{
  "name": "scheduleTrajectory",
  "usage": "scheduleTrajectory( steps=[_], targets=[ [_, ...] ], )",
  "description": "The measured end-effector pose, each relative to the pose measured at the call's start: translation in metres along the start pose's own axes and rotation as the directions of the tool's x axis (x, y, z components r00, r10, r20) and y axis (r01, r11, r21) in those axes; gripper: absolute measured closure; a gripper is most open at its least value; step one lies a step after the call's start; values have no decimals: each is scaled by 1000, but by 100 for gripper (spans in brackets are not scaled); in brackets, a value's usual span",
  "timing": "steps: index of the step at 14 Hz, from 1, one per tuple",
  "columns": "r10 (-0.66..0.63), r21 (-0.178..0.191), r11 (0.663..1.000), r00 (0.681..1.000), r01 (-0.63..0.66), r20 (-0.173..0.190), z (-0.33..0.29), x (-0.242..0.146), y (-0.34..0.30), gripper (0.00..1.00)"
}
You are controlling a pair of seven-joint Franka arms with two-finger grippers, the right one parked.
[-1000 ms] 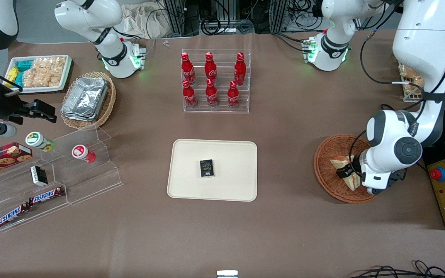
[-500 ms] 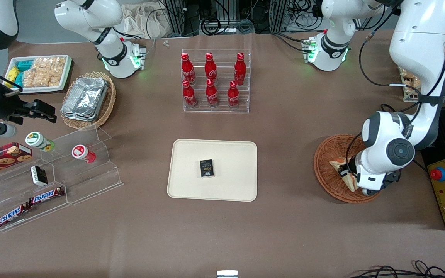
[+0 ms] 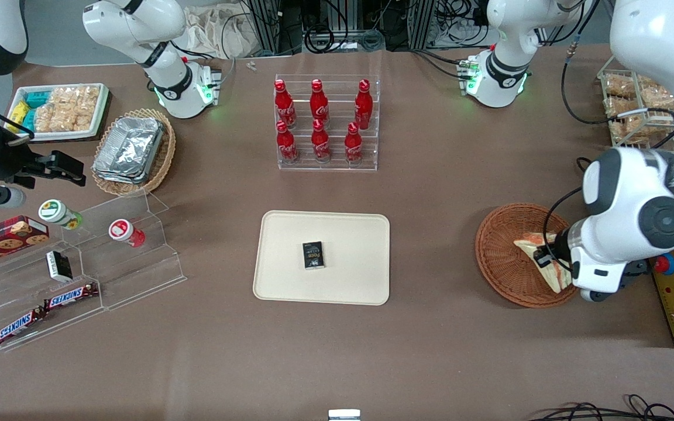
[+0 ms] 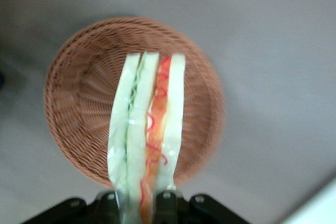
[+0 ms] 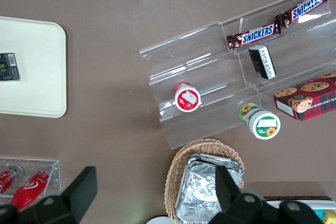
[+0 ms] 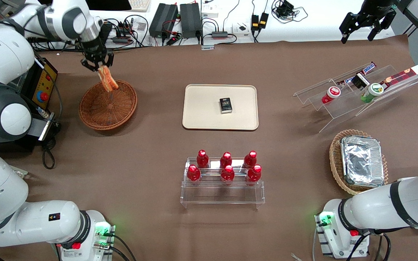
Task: Place sandwich from basket to tray
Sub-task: 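Carry the sandwich with the left gripper over the cream tray and lower it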
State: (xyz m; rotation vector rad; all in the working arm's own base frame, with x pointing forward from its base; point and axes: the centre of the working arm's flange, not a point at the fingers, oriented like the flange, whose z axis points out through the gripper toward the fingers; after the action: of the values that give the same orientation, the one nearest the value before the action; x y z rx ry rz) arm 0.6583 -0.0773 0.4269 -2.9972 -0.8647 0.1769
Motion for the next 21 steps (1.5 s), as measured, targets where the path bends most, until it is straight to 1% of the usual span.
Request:
scheduleTrajectory(
  steps=[1,2,3,4,6,8,9,10,12,15,17,20,21],
  targets=[
    [15,-32,999,1000,-14,0,-22,-7,11,81],
    [42,-54,998,999,-43,-9,-37,-19,27,81],
    [78,-66,995,997,-79,-18,-44,-35,46,81],
    [118,-68,991,993,-119,-22,-45,-52,66,81],
    [206,-59,977,979,-206,-6,-29,-91,111,81],
    [292,-49,956,956,-291,12,6,-128,159,81],
    [327,-42,944,945,-326,14,29,-142,180,81],
    [352,-43,935,936,-351,13,50,-152,196,81],
    [378,-60,925,926,-376,9,85,-162,219,81],
    [404,-63,914,915,-401,28,126,-174,236,81],
    [421,-67,906,907,-418,30,140,-186,246,81],
    [463,-45,886,885,-461,54,165,-219,262,81],
    [466,-38,885,883,-465,59,173,-228,266,81]
  ],
)
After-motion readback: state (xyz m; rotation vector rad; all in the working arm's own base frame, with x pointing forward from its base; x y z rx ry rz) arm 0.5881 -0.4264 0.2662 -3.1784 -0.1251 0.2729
